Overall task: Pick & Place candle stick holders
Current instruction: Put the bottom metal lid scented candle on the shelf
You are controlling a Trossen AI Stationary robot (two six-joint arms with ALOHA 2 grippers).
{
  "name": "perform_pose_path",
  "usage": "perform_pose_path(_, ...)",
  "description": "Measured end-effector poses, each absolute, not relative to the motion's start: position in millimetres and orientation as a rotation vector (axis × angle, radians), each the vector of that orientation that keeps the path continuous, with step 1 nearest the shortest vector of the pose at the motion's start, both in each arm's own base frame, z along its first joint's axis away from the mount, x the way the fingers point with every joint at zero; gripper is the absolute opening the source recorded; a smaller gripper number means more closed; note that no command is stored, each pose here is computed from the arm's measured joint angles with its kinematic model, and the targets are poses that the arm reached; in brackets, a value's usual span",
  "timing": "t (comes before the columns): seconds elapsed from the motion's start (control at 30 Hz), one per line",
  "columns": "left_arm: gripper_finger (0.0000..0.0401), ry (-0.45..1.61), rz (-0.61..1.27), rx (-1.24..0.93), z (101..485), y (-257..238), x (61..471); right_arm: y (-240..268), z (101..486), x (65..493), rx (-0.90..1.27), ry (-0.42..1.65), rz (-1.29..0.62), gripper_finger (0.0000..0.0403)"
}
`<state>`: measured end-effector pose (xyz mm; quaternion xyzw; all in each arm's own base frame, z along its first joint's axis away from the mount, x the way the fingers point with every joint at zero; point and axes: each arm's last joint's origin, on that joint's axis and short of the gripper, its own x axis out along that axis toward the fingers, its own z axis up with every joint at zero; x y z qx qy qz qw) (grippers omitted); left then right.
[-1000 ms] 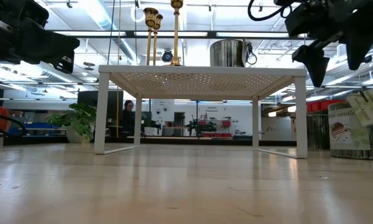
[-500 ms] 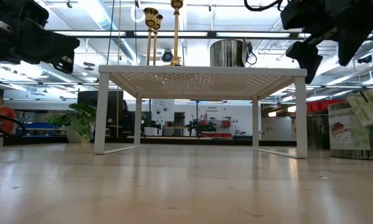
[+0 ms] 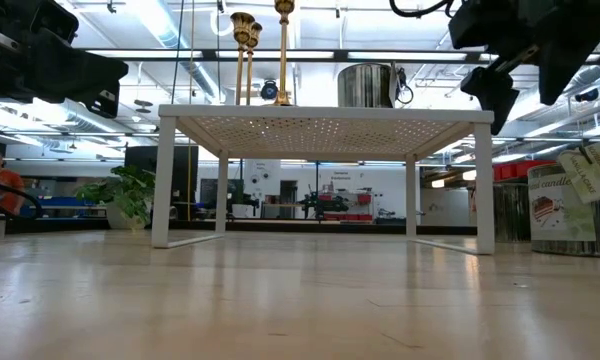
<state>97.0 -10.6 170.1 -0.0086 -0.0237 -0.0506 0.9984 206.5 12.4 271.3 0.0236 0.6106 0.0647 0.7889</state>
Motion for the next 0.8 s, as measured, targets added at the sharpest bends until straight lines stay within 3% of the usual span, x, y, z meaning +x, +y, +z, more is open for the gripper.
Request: perform_pose_path(0.8,0.0019,-0.047,-0.101,-0.017,170.0,-10.6,97.0,21.2,245.2,176.5,0.021,1.455,0.137,0.0400)
